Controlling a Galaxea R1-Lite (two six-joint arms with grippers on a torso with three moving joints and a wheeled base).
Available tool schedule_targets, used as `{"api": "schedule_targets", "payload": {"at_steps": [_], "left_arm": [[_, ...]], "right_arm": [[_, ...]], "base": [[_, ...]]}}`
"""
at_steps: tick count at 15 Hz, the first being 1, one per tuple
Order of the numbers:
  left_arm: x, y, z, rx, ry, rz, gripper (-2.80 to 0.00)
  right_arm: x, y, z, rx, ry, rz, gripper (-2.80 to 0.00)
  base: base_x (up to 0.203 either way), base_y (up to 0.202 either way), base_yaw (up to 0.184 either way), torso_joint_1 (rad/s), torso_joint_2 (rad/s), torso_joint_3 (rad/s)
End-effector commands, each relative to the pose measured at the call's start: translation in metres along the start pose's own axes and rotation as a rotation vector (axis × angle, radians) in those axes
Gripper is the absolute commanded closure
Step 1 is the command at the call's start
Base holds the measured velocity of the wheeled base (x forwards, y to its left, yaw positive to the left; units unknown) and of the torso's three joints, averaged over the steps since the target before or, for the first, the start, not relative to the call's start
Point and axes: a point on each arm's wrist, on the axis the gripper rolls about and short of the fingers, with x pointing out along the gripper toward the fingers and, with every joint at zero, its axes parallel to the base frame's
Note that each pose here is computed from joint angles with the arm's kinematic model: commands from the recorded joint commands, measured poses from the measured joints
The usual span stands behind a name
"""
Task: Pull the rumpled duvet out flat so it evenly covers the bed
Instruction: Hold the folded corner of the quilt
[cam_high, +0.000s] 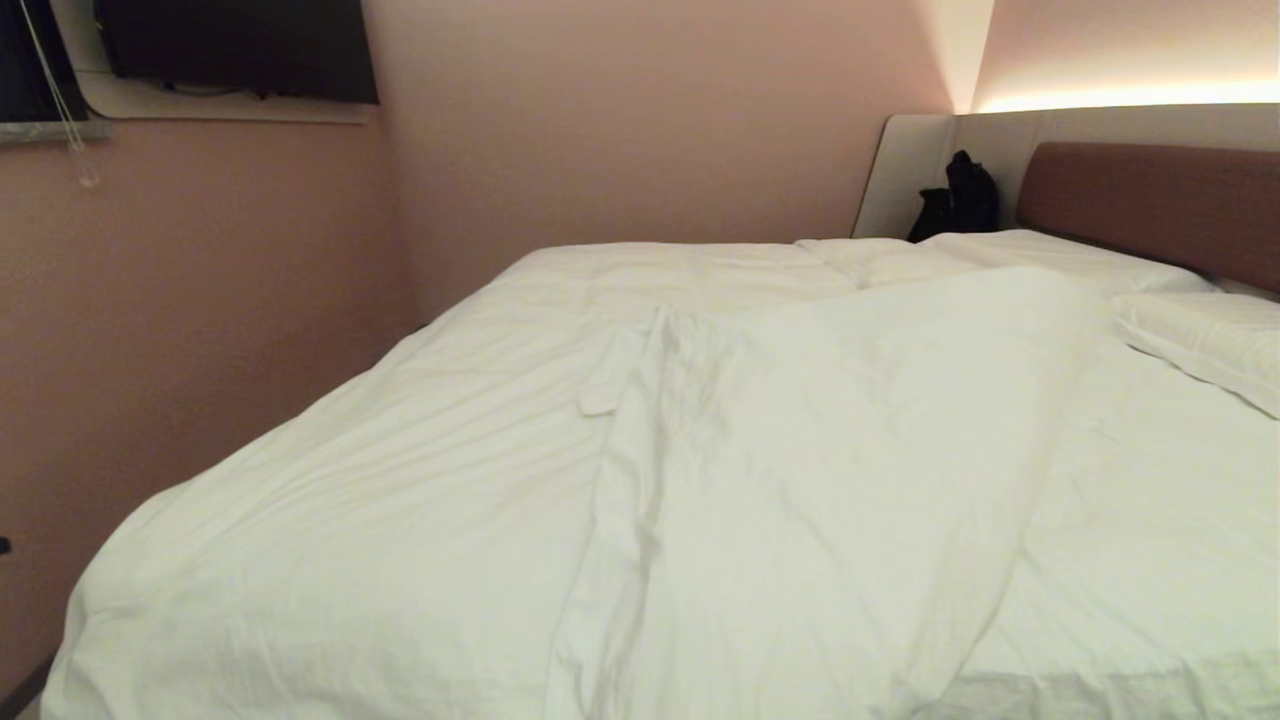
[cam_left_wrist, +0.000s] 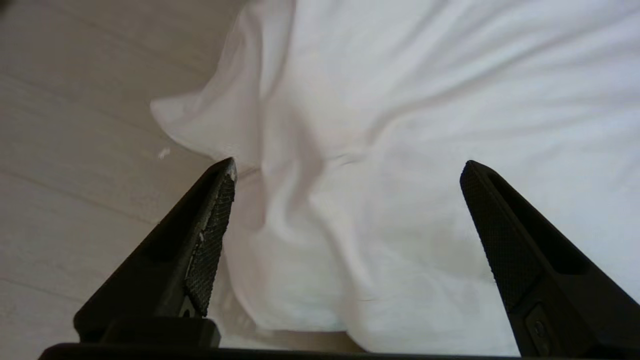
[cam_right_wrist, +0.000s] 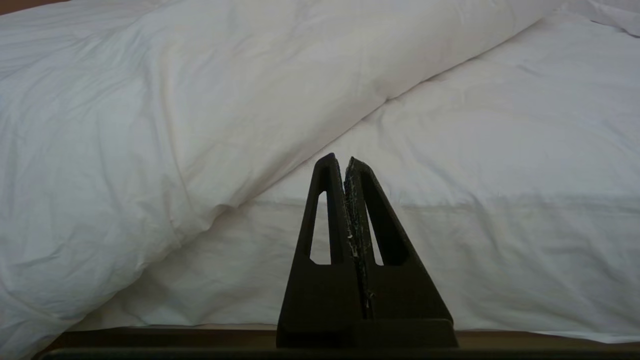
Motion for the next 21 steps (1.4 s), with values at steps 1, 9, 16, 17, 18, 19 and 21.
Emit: {"api": "schedule_targets", "payload": {"at_steps": [1, 9, 16, 17, 18, 19, 21], "left_arm": [[-0.048, -0.033, 0.01, 0.033, -0.126, 0.04, -2.8], [-0.13, -0.124, -0.027, 0.009, -0.33, 0.055, -2.8], [-0.185, -0.188, -0.089, 0.083, -0.554, 0.104, -2.8], [-0.191, -0.196, -0.1, 0.092, -0.591, 0.113, -2.8], [-0.196, -0.204, -0.111, 0.107, -0.625, 0.122, -2.8], [-0.2, -0.21, -0.122, 0.124, -0.657, 0.131, -2.8], [-0.205, -0.219, -0.139, 0.142, -0.709, 0.17, -2.8]], "right_arm": [[0.0, 0.0, 0.0, -0.001, 0.0, 0.001, 0.0], [0.0, 0.0, 0.0, -0.001, 0.0, 0.001, 0.0], [0.0, 0.0, 0.0, -0.001, 0.0, 0.001, 0.0], [0.0, 0.0, 0.0, -0.001, 0.0, 0.001, 0.0], [0.0, 0.0, 0.0, -0.001, 0.0, 0.001, 0.0], [0.0, 0.0, 0.0, -0.001, 0.0, 0.001, 0.0], [0.0, 0.0, 0.0, -0.001, 0.0, 0.001, 0.0]], "base": [[0.0, 0.0, 0.0, 0.0, 0.0, 0.0], [0.0, 0.0, 0.0, 0.0, 0.0, 0.0], [0.0, 0.0, 0.0, 0.0, 0.0, 0.0], [0.0, 0.0, 0.0, 0.0, 0.0, 0.0], [0.0, 0.0, 0.0, 0.0, 0.0, 0.0], [0.0, 0.0, 0.0, 0.0, 0.0, 0.0], [0.0, 0.0, 0.0, 0.0, 0.0, 0.0]]}}
